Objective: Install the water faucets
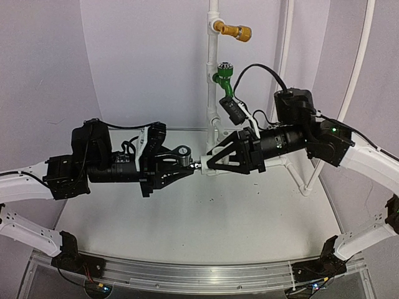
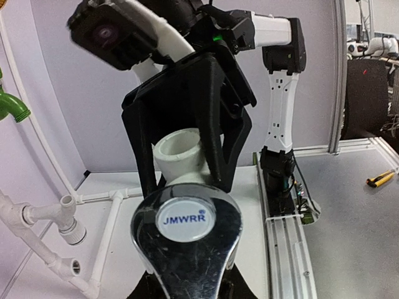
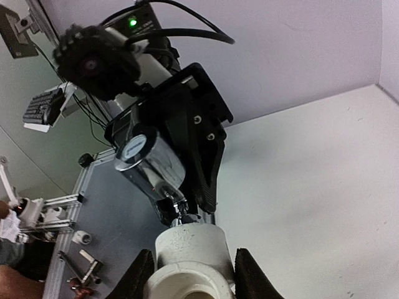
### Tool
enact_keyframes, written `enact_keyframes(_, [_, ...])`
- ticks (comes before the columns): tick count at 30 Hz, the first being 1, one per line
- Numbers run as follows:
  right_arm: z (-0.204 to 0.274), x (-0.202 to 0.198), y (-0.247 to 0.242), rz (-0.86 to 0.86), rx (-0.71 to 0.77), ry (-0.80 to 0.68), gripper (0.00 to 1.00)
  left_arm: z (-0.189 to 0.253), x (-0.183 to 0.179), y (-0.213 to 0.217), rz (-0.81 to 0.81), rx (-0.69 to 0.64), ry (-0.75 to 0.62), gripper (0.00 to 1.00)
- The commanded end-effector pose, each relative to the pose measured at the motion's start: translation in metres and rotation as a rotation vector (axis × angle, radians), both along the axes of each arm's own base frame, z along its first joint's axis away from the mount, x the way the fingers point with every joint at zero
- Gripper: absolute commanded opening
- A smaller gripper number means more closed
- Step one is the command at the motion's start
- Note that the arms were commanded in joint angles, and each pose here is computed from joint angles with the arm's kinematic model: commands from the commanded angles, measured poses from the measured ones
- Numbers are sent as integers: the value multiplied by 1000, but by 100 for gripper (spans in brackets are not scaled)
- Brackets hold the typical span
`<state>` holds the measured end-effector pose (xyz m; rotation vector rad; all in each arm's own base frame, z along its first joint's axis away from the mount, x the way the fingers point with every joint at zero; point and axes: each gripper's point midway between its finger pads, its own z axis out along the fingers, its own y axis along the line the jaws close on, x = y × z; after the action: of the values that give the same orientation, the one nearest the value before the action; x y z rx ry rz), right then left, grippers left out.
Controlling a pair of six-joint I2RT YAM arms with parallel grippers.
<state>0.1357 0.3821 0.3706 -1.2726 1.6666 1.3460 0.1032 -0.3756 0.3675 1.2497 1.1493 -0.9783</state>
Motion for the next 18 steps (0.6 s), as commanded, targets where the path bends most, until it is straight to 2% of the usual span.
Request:
enact_keyframes(1, [4,1,12,65,4,271,0,9,-11,-9,-14,34,-141,0])
enact_keyframes(7, [2,-3,12,100,-9,341,1,4,-5,-10,37,58,-126,0])
enact_keyframes(8, [4,-1,12,94,-4,325,13,6,-5,-8,41,47,-97,0])
enact_keyframes(10, [11,8,10,61,15,256,53,12,-4,-5,57,18,-29,0])
enact_keyframes(11, [16,15,9,35,24,214,69,15,-3,-1,71,-5,13,0])
enact_keyframes(13, [26,30,4,-29,35,103,93,21,-3,4,69,-60,79,0])
enact_keyframes(14, [31,35,2,-54,38,42,98,22,-3,7,62,-77,119,0])
enact_keyframes(18, [51,55,-12,-178,48,-190,98,29,5,16,59,-161,310,0])
